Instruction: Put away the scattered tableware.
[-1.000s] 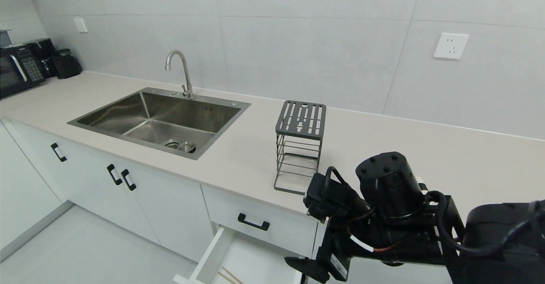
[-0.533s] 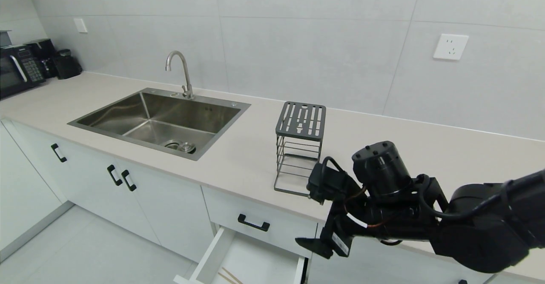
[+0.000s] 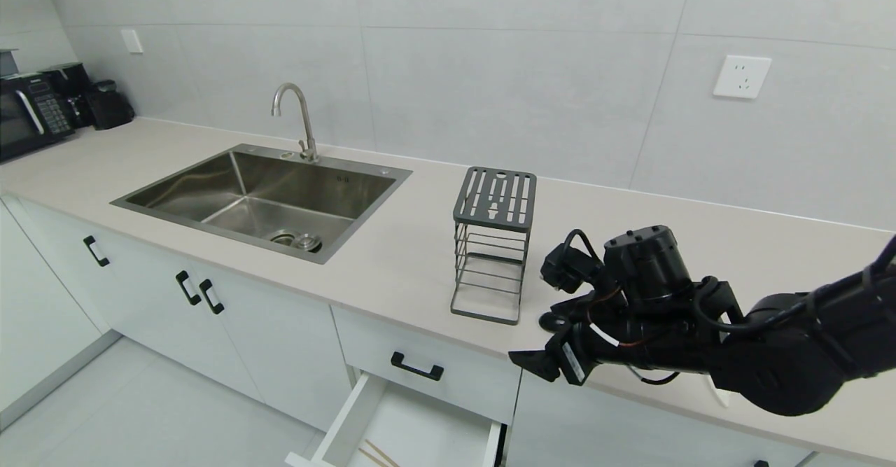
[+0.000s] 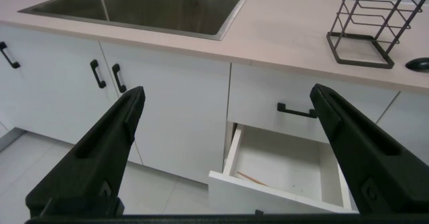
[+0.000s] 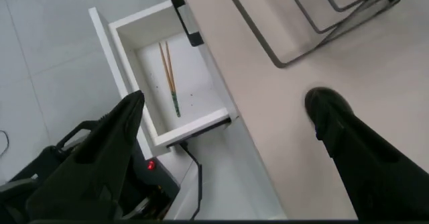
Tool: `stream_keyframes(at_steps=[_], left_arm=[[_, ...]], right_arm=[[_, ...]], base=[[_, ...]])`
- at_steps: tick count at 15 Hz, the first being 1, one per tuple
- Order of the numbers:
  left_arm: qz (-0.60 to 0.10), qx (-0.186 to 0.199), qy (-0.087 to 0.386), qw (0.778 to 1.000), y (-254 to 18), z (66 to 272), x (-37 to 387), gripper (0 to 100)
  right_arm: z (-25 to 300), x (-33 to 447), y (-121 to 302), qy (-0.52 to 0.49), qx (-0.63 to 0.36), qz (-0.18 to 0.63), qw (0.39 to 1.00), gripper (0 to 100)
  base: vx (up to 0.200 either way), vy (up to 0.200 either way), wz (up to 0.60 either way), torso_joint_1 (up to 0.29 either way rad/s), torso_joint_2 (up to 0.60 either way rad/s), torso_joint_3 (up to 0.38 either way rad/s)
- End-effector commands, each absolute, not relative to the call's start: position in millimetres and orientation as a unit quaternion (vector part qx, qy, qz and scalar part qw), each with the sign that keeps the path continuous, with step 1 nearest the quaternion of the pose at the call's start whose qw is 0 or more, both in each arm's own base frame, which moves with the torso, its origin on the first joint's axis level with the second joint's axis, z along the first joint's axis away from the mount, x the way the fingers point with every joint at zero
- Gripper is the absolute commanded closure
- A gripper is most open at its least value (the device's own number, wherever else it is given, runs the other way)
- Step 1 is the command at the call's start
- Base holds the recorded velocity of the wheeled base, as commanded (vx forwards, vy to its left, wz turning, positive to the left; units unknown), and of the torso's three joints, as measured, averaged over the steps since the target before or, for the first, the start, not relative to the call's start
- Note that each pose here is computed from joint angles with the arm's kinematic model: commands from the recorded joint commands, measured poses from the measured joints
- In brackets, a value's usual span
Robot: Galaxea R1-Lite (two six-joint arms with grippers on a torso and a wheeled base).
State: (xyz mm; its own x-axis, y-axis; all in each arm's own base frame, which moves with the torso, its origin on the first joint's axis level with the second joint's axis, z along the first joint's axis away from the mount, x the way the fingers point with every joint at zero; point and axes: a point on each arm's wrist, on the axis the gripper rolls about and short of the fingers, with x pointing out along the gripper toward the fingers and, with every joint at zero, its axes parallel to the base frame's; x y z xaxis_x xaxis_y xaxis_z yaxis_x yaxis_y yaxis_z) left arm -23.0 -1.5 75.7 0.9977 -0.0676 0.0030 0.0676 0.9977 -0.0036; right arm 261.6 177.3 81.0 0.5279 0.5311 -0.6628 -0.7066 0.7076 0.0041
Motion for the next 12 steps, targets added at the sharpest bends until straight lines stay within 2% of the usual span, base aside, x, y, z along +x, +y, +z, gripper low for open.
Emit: stream_keyframes(at_steps=[1,12], left_arm=[[-0.034,-0.002,-0.001,0.999,-2,76,-23,0],[-0.034,-0.002,-0.001,0.999,-2,76,-23,0]], right_arm=[[74,262,165,0.343,-0.130,0.342,0.865,0],[59,293,100,0.358,-0.125,0.234,0.895,0]], base=[[0.000,0.000,0.00,0.000,0.00,0.000],[0.000,0.000,0.00,0.000,0.00,0.000]])
